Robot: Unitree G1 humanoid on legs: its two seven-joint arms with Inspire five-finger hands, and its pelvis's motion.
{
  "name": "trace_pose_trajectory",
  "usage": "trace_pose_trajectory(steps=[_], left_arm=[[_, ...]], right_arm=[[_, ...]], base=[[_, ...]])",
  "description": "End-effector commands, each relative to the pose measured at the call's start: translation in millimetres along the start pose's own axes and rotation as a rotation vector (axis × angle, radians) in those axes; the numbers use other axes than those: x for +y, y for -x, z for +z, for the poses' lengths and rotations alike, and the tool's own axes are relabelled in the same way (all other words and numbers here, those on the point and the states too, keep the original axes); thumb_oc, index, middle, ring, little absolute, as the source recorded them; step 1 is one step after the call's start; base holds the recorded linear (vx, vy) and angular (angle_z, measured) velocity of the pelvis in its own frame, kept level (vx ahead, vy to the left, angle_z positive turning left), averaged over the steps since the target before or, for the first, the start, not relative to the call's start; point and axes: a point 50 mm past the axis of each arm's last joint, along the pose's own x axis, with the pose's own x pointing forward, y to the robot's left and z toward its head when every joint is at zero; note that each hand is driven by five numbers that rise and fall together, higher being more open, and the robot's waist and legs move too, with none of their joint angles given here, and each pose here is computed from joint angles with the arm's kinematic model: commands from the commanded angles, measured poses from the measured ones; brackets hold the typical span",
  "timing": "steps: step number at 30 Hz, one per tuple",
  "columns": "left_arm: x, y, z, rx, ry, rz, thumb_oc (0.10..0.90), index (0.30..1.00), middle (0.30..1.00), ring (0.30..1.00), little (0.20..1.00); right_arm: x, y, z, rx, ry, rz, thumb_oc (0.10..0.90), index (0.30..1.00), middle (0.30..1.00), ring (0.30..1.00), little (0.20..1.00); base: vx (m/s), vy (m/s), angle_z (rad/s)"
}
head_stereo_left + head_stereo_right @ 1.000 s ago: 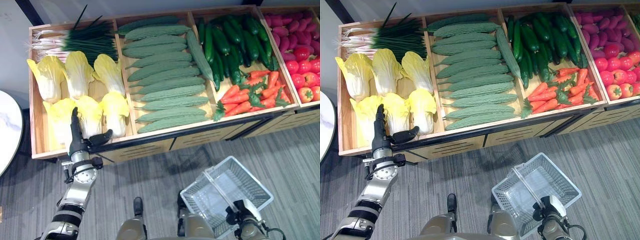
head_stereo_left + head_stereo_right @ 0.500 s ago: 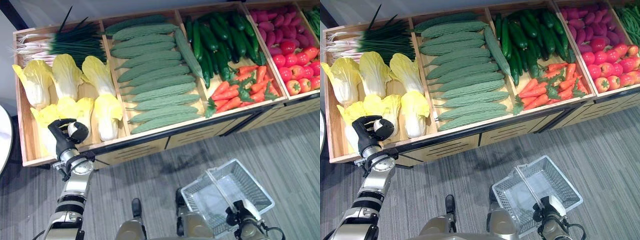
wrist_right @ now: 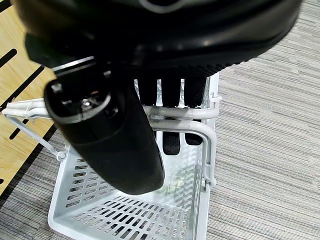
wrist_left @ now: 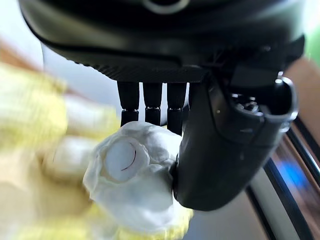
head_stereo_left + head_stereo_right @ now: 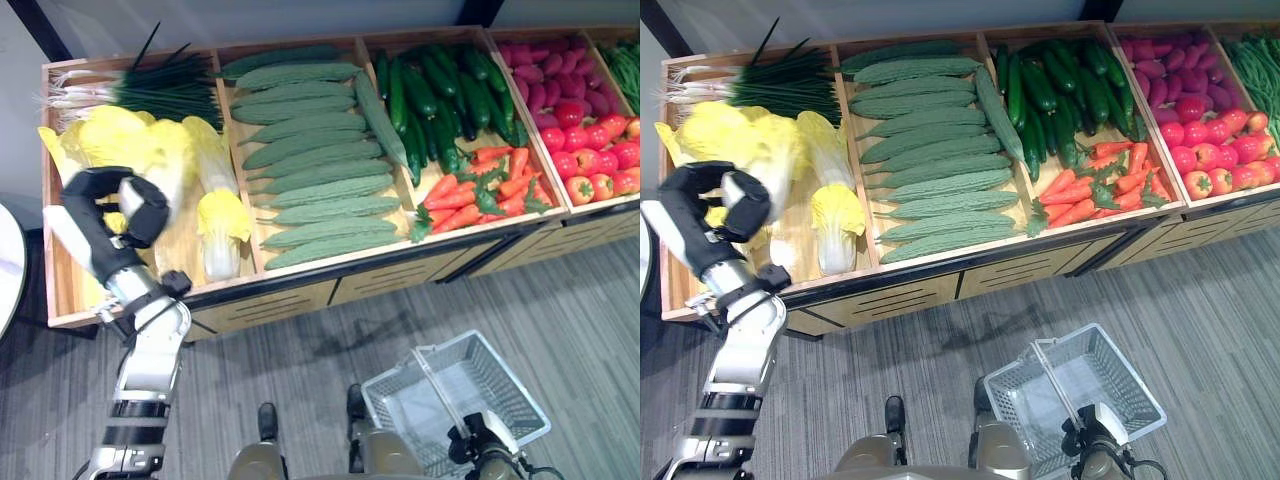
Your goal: Get the vegetables into the basket
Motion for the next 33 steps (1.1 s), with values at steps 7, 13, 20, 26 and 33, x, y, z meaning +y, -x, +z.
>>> trace_pose_trajectory(steps=[7, 13, 20, 26, 33], left_arm=[[-16, 6, 20, 0.0, 0.575, -0.521, 0.4, 0.3, 0.3, 0.3, 0.3], [-23, 11, 21, 0.011, 0.609, -0.573, 0.4, 0.3, 0.3, 0.3, 0.3], [-29, 14, 26, -0.003, 0.631, -0.633, 0.4, 0.3, 0.3, 0.3, 0.3], [-36, 15, 33, -0.031, 0.643, -0.682, 0.4, 0.3, 0.3, 0.3, 0.3], [-36, 11, 50, -0.099, 0.647, -0.728, 0.4, 0.3, 0.3, 0.3, 0.3]], right_arm=[[-8, 0, -10, -0.001, 0.009, 0.039, 0.4, 0.3, 0.3, 0.3, 0.3], [-8, 0, -14, 0.015, -0.005, 0.042, 0.4, 0.3, 0.3, 0.3, 0.3], [-11, -1, -11, 0.008, -0.019, 0.034, 0.4, 0.3, 0.3, 0.3, 0.3], [-14, -3, -6, -0.009, -0.021, 0.026, 0.4, 0.3, 0.3, 0.3, 0.3], [-8, 0, -9, 0.001, -0.007, 0.046, 0.4, 0.3, 0.3, 0.3, 0.3]], base=[[0.03, 0.0, -0.15], [0.08, 0.018, -0.21], [0.05, 0.068, -0.24], [-0.07, 0.081, -0.41], [-0.11, 0.058, -0.81]])
